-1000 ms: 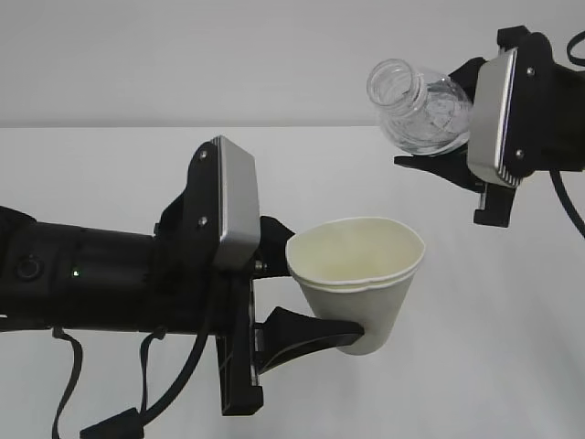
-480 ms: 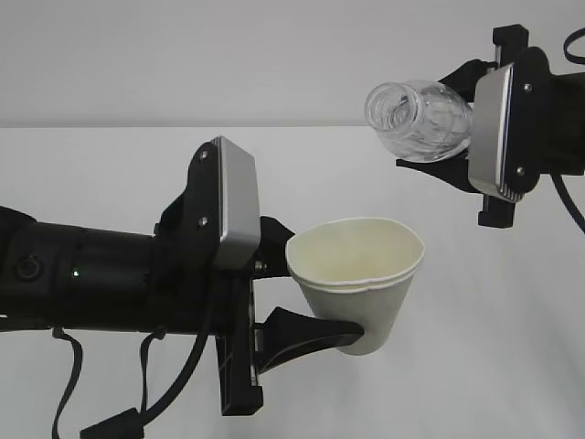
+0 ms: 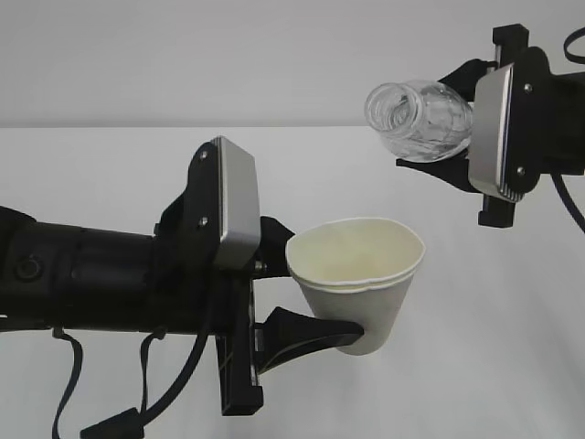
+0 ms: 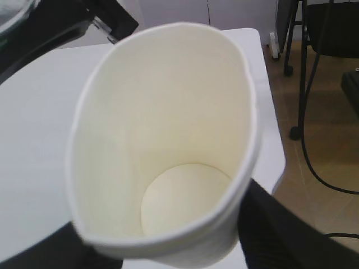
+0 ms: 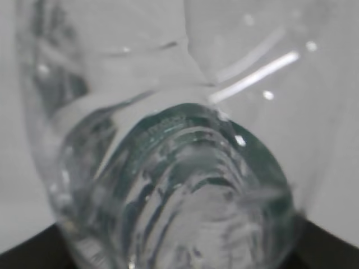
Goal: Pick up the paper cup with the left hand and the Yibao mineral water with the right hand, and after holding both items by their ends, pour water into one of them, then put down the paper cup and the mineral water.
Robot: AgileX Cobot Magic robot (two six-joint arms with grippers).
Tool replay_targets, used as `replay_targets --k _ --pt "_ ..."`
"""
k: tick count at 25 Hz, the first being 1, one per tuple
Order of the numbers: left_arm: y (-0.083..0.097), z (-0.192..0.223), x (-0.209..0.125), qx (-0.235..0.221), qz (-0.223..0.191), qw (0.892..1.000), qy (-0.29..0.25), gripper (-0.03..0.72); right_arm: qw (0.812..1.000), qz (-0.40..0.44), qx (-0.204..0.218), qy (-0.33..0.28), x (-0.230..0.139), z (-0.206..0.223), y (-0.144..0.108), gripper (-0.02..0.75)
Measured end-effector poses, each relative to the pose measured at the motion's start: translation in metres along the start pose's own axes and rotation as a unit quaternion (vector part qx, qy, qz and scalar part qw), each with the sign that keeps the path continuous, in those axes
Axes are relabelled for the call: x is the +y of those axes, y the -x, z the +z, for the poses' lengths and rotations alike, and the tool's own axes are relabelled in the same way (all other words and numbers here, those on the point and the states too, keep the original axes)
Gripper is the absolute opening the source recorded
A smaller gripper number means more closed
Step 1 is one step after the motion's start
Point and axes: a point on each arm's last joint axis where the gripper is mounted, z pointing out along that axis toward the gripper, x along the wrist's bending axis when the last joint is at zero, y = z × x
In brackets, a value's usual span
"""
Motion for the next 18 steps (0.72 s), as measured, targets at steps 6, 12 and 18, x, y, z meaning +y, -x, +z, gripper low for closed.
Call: replay_targets --k 6,12,18 --pt "0.0 0.0 0.0 0.0 0.0 1.0 0.0 0.408 1.0 -0.003 -0.001 0.002 0.0006 0.0 0.0013 0.453" --pt "0.0 0.0 0.0 0.0 0.0 1.0 0.0 0.407 1.0 -0.006 0.002 0.012 0.0023 0.0 0.0008 0.453" --pt "0.0 0.0 0.0 0.0 0.0 1.0 0.0 0.4 1.0 -0.006 0.002 0.013 0.0025 0.0 0.0009 0.453"
